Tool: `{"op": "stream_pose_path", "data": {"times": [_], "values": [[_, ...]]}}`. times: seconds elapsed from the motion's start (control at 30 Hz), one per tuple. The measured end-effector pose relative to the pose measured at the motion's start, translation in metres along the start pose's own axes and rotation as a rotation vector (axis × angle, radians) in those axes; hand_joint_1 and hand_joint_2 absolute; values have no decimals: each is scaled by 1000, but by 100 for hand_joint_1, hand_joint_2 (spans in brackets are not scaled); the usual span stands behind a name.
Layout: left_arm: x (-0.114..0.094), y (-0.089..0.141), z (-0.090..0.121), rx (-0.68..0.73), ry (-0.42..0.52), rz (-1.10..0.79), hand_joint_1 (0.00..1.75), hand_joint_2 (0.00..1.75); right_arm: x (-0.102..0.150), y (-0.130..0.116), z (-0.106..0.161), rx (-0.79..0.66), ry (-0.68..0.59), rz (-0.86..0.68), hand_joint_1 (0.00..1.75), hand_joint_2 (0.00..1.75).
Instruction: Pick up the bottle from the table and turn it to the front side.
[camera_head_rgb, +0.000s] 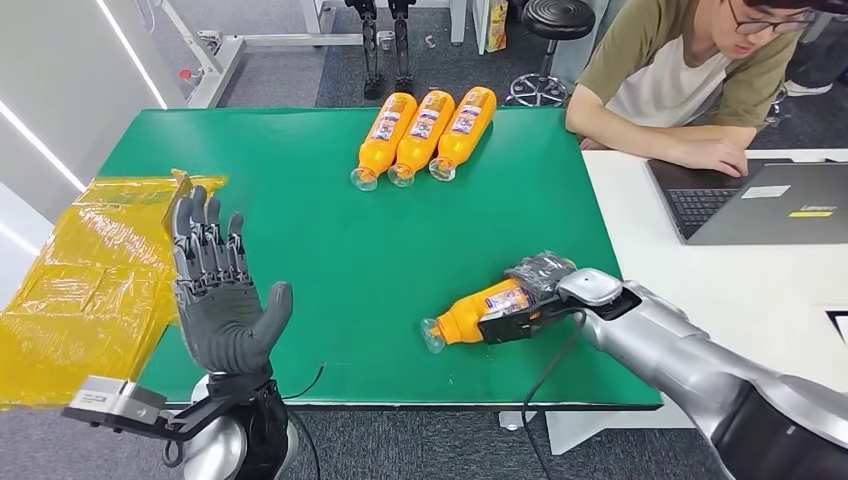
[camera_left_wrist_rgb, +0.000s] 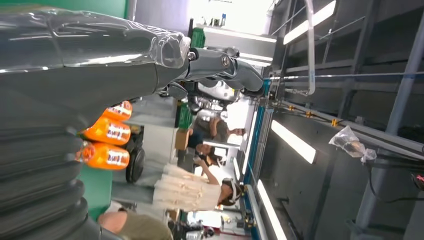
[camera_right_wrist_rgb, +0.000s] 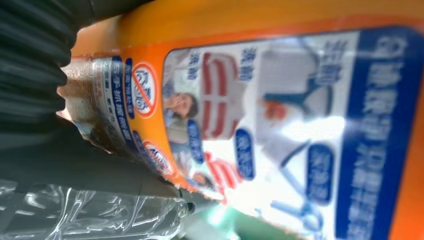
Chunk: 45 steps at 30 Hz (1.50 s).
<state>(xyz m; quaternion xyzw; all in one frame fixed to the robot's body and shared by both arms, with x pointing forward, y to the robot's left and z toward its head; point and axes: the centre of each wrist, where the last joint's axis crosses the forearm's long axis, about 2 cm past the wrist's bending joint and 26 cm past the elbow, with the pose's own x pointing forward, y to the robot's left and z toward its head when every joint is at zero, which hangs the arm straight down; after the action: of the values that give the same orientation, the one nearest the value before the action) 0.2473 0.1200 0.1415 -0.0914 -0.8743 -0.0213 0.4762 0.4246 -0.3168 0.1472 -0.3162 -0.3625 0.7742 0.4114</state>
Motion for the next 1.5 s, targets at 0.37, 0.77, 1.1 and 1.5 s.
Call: {"op": "stream_pose_path", "data": {"times": [0.37, 0.77, 1.1, 1.5], "values": [[0, 1, 9, -14, 42, -20, 0, 175, 100, 18, 8, -672, -136, -503, 175, 175], [-20, -10, 11, -192, 224, 0, 0, 175, 202, 8, 37, -1146, -271, -1069, 175, 175], [-27, -17, 7, -308, 248, 80, 0, 175, 227, -7, 49, -1043, -364, -1099, 174, 175], [-32, -12, -4, -344, 232, 86, 0, 175, 232, -17, 48, -798, -482, -930, 173, 175]]}}
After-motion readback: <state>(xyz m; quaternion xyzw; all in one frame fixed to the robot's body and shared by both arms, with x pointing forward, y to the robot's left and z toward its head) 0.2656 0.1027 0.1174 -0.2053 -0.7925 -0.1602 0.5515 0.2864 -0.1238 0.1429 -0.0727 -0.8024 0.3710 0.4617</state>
